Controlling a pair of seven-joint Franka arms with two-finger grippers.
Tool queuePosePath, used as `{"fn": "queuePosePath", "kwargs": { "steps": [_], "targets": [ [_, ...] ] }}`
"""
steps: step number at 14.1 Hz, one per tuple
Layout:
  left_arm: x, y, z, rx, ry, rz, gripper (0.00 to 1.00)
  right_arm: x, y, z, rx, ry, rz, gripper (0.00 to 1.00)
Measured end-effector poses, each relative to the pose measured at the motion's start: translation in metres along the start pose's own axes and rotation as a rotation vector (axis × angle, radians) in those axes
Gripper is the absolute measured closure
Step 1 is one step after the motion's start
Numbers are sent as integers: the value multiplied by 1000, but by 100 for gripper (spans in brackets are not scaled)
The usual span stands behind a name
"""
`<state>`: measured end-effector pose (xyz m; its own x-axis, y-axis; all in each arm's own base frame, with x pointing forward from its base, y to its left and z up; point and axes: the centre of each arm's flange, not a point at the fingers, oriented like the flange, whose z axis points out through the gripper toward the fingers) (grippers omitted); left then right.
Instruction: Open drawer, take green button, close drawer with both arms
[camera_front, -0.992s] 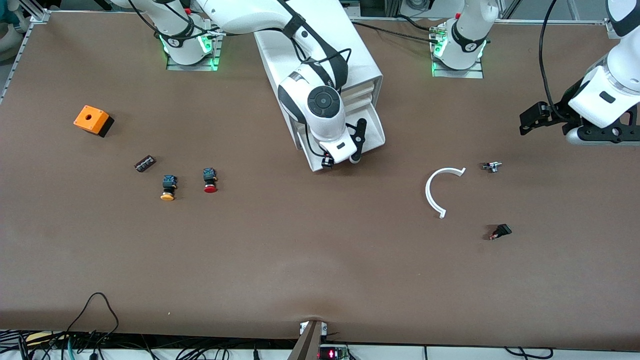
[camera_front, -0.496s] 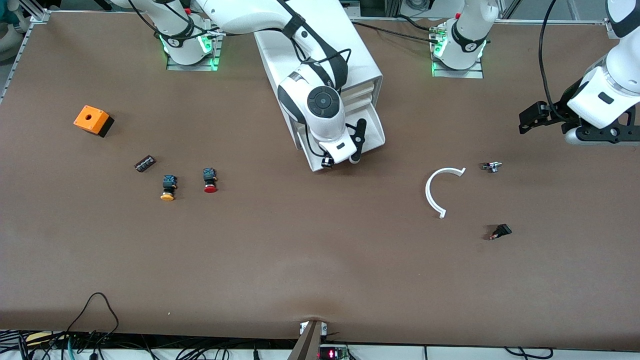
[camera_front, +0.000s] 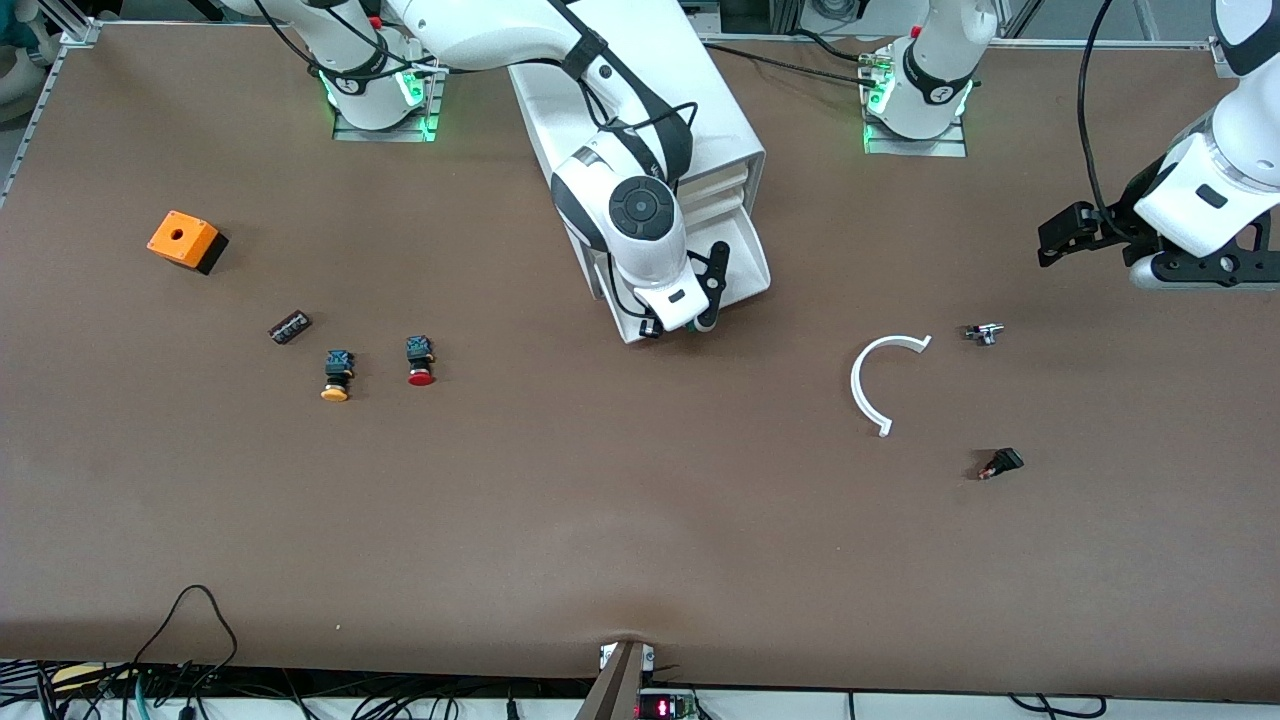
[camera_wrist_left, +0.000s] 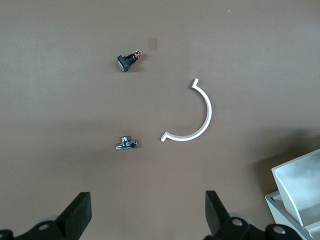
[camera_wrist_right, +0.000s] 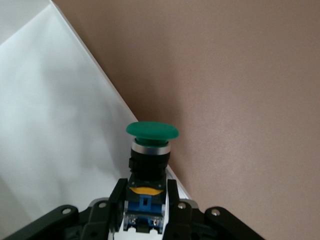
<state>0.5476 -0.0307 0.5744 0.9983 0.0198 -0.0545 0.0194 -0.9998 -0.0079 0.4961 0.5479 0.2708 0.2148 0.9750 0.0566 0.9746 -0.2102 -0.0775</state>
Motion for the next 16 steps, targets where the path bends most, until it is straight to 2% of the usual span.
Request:
{"fn": "queuePosePath", "kwargs": {
  "steps": [16],
  "targets": [
    [-2,0,0,2,-19,1,0,-1,2,-1,3,-5,3,67]
  ]
}}
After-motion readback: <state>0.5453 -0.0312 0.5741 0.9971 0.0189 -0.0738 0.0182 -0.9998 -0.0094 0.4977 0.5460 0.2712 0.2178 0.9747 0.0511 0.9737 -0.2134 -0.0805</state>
